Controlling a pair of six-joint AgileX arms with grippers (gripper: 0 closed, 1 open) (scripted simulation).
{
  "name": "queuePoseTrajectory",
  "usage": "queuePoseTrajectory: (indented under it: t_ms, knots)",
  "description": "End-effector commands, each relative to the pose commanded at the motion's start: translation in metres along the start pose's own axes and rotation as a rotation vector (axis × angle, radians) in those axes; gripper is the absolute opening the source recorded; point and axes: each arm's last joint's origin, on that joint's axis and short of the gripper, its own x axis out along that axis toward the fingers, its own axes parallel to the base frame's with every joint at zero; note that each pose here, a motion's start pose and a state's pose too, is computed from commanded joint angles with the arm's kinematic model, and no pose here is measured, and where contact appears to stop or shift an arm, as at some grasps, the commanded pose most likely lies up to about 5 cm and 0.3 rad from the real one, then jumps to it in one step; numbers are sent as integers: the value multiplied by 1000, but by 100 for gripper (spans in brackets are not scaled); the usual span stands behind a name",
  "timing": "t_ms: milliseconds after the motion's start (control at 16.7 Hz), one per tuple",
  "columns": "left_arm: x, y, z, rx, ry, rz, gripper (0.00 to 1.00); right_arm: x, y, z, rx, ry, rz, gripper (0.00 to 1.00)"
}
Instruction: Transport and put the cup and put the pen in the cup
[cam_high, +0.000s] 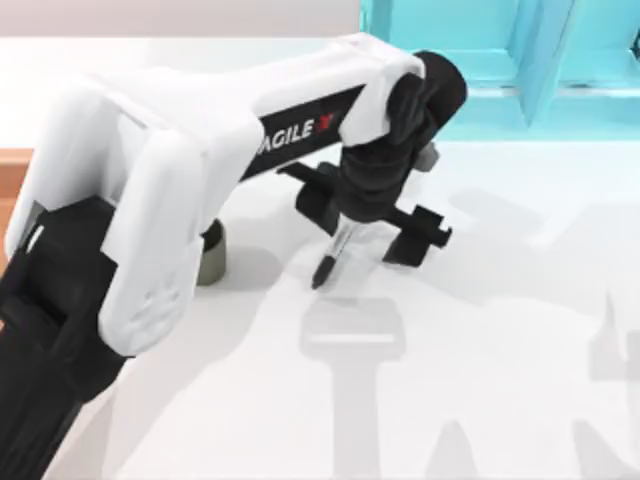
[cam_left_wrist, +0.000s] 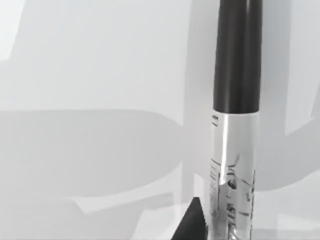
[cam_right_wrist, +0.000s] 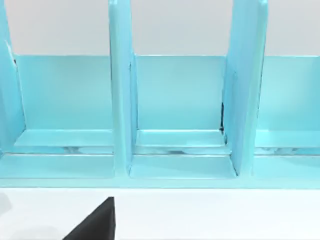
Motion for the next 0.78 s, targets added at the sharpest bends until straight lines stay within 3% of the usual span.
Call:
queuePoseTrajectory:
  t_ms: [180,240,660,720,780]
  knots:
    - [0,0,0,0,0,0,2,0,0,0,0,0,0,100]
    - [0,0,0,0,0,0,0,0,0,0,0,0,0,100]
    - [0,0,0,0,0,0,0,0,0,0,0,0,0,100]
    - [-35,-7,-1,-17,-43,-81,0,0,0,0,0,0,0,100]
    - [-36,-7,-1,-15,-42,-80,0,0,0,0,0,0,0,100]
